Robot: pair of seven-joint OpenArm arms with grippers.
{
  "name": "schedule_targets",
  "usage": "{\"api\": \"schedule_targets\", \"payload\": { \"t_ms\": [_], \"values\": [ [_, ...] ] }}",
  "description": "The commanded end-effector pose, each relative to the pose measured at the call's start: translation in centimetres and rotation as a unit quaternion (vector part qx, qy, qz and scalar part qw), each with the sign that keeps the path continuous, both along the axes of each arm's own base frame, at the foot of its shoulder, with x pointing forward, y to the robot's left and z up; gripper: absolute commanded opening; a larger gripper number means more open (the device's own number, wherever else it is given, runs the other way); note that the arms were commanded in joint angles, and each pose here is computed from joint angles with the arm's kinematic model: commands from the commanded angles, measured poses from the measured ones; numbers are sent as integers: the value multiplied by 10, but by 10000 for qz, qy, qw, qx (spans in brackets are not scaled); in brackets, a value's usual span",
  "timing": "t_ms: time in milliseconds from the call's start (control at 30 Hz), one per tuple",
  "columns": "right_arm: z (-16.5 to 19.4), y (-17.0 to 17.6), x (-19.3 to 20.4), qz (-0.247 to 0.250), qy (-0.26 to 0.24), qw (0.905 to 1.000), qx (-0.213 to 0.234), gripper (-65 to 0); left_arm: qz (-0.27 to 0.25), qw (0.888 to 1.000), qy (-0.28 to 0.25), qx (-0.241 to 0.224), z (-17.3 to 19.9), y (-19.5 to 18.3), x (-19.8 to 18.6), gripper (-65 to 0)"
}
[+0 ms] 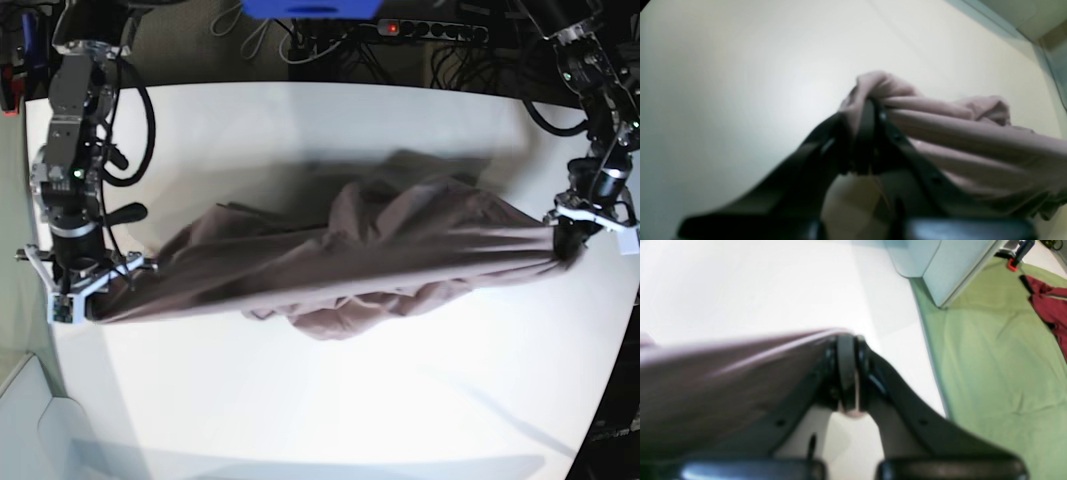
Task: Layout the t-shirt on the table in an organized manner, then fold the t-shirt properly
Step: 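Pull both grippers apart to stretch the shirt across the table, then swing the held shirt edges away from the robot and lay it flat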
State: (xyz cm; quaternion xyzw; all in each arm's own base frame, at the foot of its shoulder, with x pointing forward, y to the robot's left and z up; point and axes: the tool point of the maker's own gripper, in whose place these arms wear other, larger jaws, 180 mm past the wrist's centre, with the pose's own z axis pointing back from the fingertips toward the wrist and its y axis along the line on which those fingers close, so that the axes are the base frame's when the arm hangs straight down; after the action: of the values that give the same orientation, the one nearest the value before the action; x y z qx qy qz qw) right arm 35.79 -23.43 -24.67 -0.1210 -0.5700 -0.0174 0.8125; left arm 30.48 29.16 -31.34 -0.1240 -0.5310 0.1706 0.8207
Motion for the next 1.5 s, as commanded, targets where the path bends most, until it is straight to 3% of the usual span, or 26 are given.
{"api": "schedule_targets", "payload": {
  "t_ms": [0, 200, 433, 633, 733, 933, 1133, 1233, 1333, 1467],
  "values": [
    [29, -6, 10, -50, -483, 9987, -149, -650, 179, 9993, -280, 182, 19, 19, 4, -649],
    [46, -8, 21, -20, -675, 9974, -243, -650, 335, 9990, -230, 186, 17, 40, 7, -649],
    [-15, -9, 33, -36, 89, 9999, -40, -650, 453, 9989, 24, -62, -6, 48, 8, -649],
    [22, -11, 60, -62, -337, 9994, -21, -650, 395, 9990, -212, 74, 15, 55, 29, -649],
    [26, -13, 71, -83, -357, 9993, 27, -650, 449, 9986, -266, -123, 14, 56, 45, -649],
    [-18, -12, 81, -75, 216, 9997, 130, -650, 225, 9975, 127, -656, -21, 35, 76, -649],
    [-54, -20, 69, -166, 674, 9974, 171, -650, 319, 9936, 531, -943, -51, 40, 77, -643],
    [-56, -18, 67, -134, 611, 9979, 152, -650, 343, 9935, 617, -893, -53, 48, 72, -573],
    [-64, -19, 61, -127, 666, 9976, 133, -650, 170, 9896, 1085, -927, -65, 47, 55, -405],
    [-68, -16, 59, -114, 714, 9973, 152, -650, 7, 9930, 1024, -589, -50, 45, 45, -203]
  ]
}}
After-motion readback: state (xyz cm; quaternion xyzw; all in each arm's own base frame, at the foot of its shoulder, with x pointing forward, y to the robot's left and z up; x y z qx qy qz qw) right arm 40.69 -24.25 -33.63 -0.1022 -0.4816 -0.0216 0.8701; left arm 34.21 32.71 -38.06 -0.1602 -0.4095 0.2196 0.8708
